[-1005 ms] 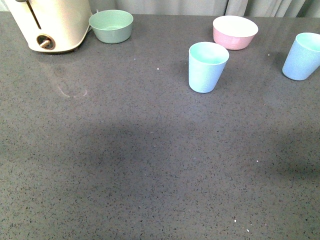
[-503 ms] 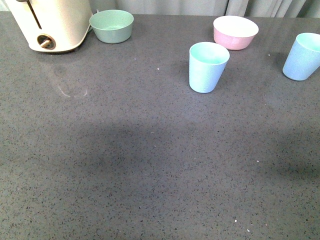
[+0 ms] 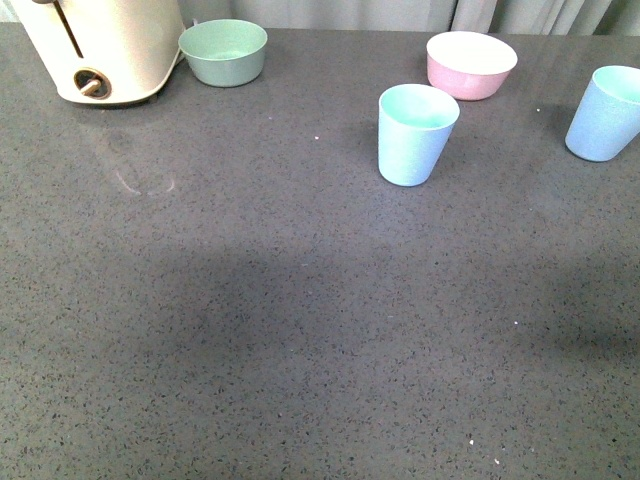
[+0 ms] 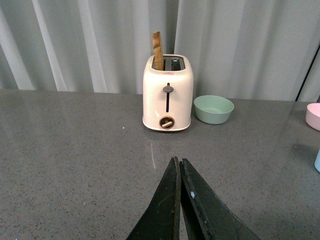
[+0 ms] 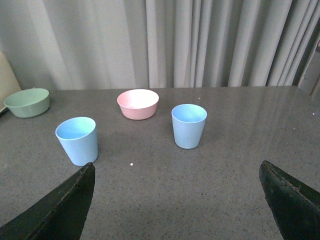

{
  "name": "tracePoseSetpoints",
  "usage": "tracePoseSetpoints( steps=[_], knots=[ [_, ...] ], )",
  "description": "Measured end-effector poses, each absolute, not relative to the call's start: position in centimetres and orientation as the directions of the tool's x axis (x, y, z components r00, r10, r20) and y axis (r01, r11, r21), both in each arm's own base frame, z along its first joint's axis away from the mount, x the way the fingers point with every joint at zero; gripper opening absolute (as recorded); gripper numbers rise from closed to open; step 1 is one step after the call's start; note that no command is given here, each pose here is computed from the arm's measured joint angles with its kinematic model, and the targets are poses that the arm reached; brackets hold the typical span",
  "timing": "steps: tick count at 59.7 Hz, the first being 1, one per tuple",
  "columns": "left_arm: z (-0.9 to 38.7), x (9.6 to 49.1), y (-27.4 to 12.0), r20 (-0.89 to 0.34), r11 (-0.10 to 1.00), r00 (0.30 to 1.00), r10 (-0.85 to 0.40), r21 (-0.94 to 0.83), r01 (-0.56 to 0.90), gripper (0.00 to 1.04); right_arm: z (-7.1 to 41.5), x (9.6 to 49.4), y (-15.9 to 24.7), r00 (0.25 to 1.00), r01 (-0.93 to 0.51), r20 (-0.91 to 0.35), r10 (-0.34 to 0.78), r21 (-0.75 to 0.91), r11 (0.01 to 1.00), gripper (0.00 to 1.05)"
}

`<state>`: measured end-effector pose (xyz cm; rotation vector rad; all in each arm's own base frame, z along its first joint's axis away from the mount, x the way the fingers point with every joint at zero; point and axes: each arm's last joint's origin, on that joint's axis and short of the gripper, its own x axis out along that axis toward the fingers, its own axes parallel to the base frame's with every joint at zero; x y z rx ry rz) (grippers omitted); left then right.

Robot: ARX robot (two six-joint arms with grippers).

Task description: Stack blue cups with both arms

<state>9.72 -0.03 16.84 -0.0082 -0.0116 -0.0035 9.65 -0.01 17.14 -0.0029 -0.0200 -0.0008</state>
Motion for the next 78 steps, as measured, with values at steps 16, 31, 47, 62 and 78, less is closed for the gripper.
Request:
tracePoseSetpoints(
  steps=[16,31,47,62,78],
  knots=[
    [16.8,9.7,0.0,0.010,1.000,1.000,-0.003,-0.008,0.003,0.02,17.1,9.7,0.0,1.000,0.001,0.020,-0.001,-0.003,1.000,0.96],
    [16.8,9.7,0.0,0.010,1.000,1.000,-0.003,-0.008,0.004,0.28,17.1,9.7,0.0,1.000,0.001,0.020,-0.001,-0.003,1.000,0.96],
    [16.8,9.7,0.0,0.011,1.000,1.000,-0.003,-0.008,0.004,0.93,20.1,13.1,-2.0,0.892,-0.171,-0.423,0.159,0.011,0.985,0.96],
    [16.8,9.7,0.0,0.011,1.000,1.000,-0.003,-0.007,0.003,0.96,20.8,24.1,-7.6,0.852,-0.308,-0.520,0.059,-0.407,0.860,0.96],
    [16.8,9.7,0.0,0.011,1.000,1.000,-0.003,-0.006,0.004,0.96,18.7,33.2,-8.9,0.734,-0.508,-0.663,0.150,-0.388,0.769,0.96]
  ],
)
